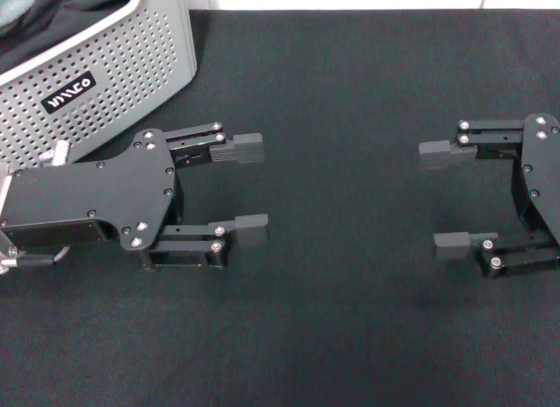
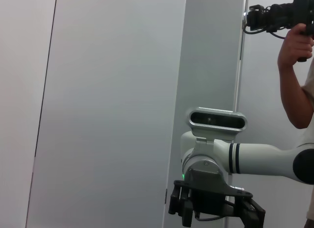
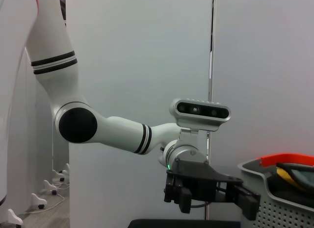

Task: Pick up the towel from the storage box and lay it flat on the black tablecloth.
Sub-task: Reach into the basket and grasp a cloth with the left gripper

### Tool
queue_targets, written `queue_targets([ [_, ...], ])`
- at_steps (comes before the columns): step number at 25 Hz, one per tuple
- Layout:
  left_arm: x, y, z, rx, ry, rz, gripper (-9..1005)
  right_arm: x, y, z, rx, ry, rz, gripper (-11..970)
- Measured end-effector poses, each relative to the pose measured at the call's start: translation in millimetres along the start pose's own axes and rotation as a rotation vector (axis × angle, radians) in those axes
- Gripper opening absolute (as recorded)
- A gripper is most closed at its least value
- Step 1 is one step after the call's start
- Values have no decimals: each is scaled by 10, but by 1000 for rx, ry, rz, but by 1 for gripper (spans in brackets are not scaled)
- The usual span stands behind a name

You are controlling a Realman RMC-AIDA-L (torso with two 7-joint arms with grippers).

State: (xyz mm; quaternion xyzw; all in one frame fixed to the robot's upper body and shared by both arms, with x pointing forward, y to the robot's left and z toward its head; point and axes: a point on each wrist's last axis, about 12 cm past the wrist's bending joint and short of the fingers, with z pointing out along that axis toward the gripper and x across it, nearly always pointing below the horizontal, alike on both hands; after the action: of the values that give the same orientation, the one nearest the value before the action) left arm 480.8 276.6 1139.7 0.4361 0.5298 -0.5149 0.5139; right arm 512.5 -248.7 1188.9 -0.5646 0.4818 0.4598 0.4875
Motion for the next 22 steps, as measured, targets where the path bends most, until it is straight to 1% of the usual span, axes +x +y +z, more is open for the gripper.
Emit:
queue_targets([
  [10, 0, -2, -6, -4, -7, -1, 776, 10, -2, -1, 6, -10, 1, 717],
  [12, 1, 5, -36, -27, -17, 1, 774, 20, -6, -14, 15, -14, 6, 717],
  [15, 4, 23, -159, -125, -74, 5, 771, 28, -20, -58, 48, -29, 8, 716],
  [17, 16, 24, -315, -232, -136, 15, 769, 44, -22, -104, 78, -52, 18, 715],
  [20, 53, -14, -590, -408, -256, 25, 766, 88, -3, -200, 131, -93, 34, 714],
  [22, 55, -48, -739, -492, -306, 28, 764, 124, 19, -264, 164, -114, 40, 713],
])
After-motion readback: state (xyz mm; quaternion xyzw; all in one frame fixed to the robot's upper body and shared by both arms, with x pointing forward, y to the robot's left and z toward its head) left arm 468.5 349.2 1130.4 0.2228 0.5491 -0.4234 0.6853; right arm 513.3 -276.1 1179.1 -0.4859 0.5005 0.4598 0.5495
